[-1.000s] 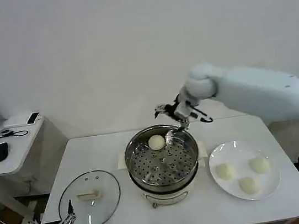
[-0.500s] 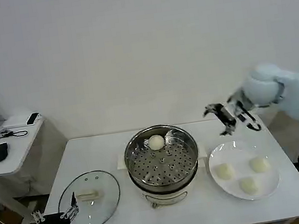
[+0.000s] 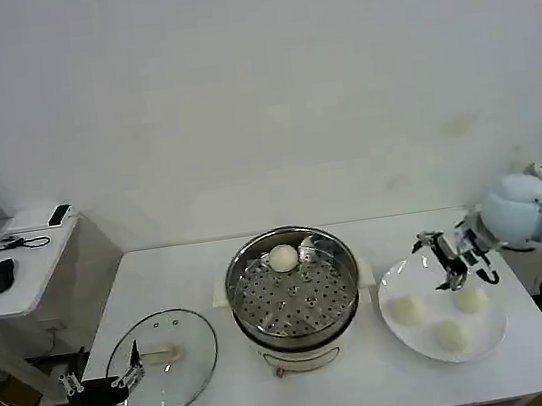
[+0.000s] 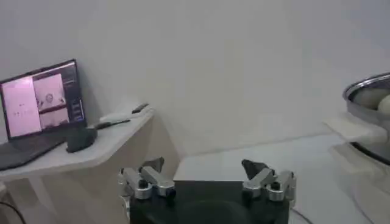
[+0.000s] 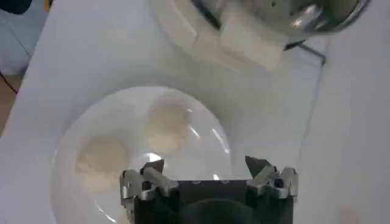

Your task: Take steamed baozi put them in steamer then cover it.

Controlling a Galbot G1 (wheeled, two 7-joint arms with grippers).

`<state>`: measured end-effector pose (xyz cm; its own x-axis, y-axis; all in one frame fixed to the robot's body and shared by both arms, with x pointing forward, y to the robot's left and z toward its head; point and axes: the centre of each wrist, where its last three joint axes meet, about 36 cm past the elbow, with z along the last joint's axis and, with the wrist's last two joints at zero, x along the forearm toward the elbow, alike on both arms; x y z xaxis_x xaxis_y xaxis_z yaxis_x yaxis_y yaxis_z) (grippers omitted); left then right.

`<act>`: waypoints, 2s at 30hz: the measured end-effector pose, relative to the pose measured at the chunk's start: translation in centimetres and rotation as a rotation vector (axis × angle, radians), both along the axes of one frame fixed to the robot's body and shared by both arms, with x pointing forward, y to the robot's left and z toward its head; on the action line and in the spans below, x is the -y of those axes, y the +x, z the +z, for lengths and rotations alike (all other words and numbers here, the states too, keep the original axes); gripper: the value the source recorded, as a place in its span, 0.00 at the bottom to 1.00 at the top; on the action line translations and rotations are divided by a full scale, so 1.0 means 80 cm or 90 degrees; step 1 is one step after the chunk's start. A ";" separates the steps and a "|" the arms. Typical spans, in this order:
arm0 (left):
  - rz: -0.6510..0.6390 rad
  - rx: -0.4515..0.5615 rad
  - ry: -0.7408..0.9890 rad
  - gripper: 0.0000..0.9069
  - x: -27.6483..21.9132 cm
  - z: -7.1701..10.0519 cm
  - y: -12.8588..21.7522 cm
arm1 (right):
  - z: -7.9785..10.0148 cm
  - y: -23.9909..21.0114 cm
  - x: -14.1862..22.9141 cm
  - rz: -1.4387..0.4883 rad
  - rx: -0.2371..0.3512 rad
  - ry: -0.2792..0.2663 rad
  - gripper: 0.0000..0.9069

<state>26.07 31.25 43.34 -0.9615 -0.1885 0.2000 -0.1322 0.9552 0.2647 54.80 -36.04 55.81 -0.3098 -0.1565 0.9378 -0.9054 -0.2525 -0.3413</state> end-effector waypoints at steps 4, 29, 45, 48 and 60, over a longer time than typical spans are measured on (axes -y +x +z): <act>0.006 -0.003 0.001 1.00 -0.002 -0.001 -0.001 | -0.033 0.005 0.001 -0.021 -0.027 0.000 1.00; 0.017 -0.009 0.004 1.00 -0.006 -0.007 -0.004 | -0.134 0.033 -0.032 -0.066 -0.093 0.014 0.80; 0.023 -0.003 0.001 1.00 -0.002 -0.003 -0.007 | -0.120 0.041 -0.033 -0.080 -0.099 0.005 0.68; 0.025 -0.001 0.001 1.00 -0.002 -0.002 -0.006 | -0.105 0.045 -0.030 -0.084 -0.093 0.007 0.68; 0.016 0.009 0.005 1.00 0.000 0.007 -0.006 | 0.023 0.065 -0.028 -0.086 -0.018 0.030 0.69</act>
<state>25.58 31.27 43.87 -0.9590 -0.2142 0.1855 -0.1599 0.9495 0.2698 59.97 -33.80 57.62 -0.3046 -0.1593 0.9390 -0.9395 -0.1121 -0.3238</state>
